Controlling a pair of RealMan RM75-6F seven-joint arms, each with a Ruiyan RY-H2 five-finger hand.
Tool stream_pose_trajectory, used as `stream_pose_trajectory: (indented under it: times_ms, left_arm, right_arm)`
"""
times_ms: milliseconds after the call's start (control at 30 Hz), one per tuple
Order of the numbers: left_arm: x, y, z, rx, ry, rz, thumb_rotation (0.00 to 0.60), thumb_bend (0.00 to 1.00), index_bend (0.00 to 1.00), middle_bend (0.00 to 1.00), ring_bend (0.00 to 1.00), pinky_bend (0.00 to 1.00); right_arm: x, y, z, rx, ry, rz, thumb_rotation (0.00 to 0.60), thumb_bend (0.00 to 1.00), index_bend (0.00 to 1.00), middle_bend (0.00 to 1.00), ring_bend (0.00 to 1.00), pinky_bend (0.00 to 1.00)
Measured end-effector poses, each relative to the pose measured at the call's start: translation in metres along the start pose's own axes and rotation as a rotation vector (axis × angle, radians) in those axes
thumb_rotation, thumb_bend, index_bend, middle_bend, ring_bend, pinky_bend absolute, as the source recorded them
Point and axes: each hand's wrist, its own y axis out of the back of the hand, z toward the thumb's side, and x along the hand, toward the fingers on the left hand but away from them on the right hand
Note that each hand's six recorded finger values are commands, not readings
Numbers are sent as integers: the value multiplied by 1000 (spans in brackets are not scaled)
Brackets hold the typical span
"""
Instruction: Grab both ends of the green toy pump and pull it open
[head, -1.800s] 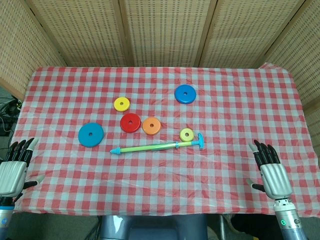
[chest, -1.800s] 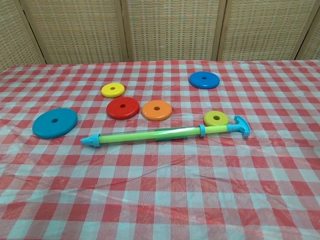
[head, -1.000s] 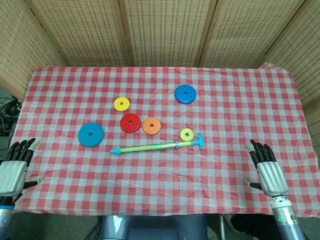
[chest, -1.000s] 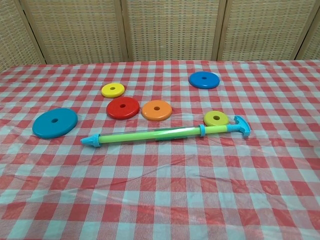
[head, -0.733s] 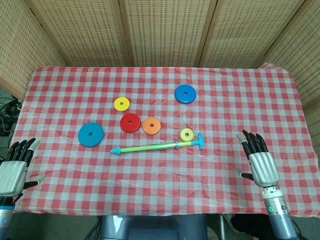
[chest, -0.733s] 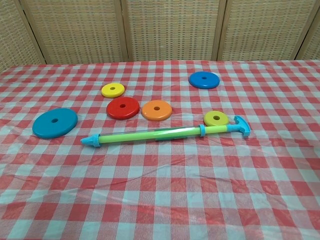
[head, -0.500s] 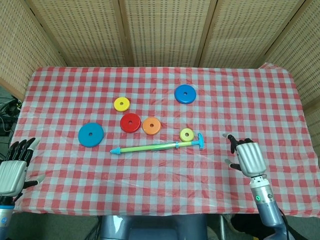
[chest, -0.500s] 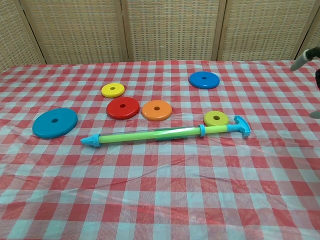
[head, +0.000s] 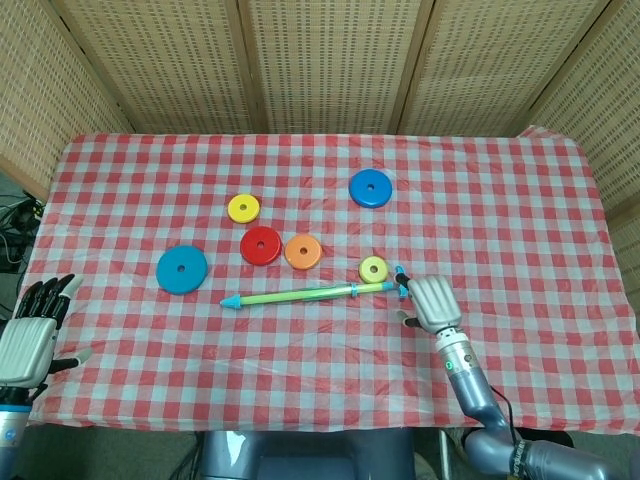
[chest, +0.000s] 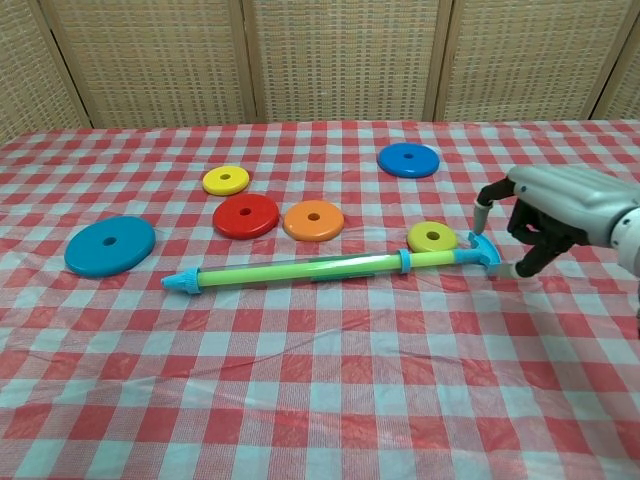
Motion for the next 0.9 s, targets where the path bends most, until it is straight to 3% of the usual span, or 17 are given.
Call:
stream_pose_trajectory:
  times_ms: [367, 900]
  left_arm:
    - [5, -1, -7, -11, 25, -12, 600, 95, 0, 0, 0, 0]
    - [13, -6, -11, -6, 45, -30, 600, 96, 0, 0, 0, 0]
  right_arm:
    - [-25, -10, 20, 9, 13, 13, 600, 460, 457, 1000, 1000, 919]
    - [-45, -18, 6, 33, -19, 42, 600, 473, 490, 1000, 1000, 919]
